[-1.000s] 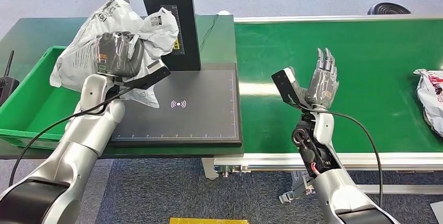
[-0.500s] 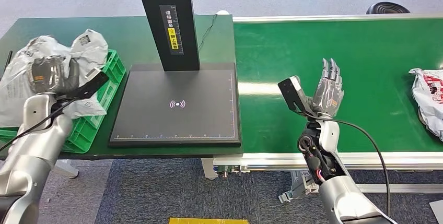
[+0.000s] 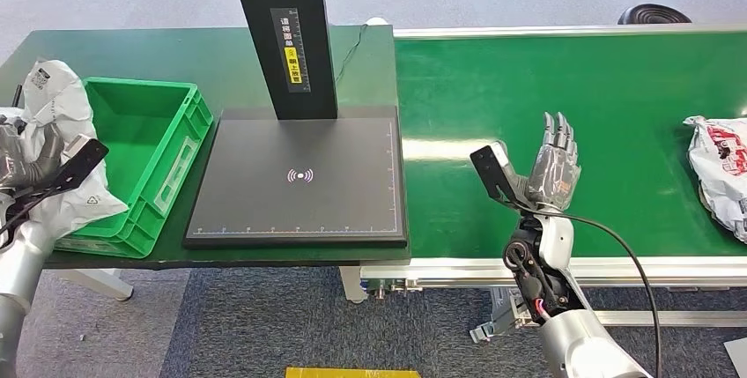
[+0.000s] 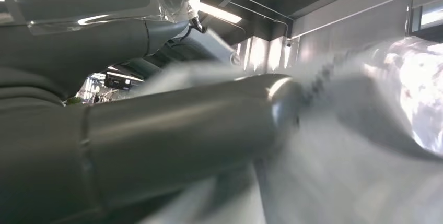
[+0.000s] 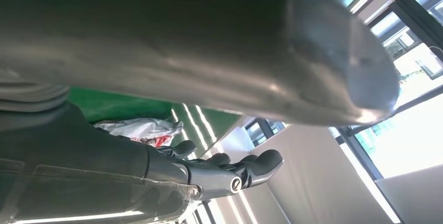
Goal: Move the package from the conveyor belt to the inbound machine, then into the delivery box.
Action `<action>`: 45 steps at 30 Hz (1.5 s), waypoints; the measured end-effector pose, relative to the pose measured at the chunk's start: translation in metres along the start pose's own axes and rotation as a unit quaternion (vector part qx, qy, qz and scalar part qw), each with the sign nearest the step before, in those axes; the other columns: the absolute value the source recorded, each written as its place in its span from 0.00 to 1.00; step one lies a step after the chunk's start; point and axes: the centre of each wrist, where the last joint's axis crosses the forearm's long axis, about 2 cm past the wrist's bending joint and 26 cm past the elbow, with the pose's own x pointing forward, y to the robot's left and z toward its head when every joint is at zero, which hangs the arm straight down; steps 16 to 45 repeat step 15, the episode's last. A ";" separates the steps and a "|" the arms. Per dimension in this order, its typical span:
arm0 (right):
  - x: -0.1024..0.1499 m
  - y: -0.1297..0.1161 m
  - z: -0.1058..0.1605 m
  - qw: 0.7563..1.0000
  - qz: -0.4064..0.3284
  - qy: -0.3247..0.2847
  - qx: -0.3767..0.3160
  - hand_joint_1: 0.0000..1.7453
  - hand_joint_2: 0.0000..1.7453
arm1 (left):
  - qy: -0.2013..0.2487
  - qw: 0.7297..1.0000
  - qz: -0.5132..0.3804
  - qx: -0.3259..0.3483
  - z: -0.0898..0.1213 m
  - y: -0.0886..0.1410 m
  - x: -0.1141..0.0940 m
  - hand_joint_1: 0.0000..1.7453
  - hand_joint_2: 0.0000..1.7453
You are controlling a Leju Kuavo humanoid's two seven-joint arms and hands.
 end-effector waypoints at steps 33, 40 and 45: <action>0.009 0.001 -0.002 1.000 -0.007 -0.015 -0.001 0.00 0.00 | -0.038 0.999 0.007 -0.012 0.030 -0.015 0.004 0.00 0.00; 0.009 0.001 -0.002 1.000 -0.007 -0.015 -0.001 0.00 0.00 | -0.038 0.999 0.007 -0.012 0.030 -0.015 0.004 0.00 0.00; 0.009 0.001 -0.002 1.000 -0.007 -0.015 -0.001 0.00 0.00 | -0.038 0.999 0.007 -0.012 0.030 -0.015 0.004 0.00 0.00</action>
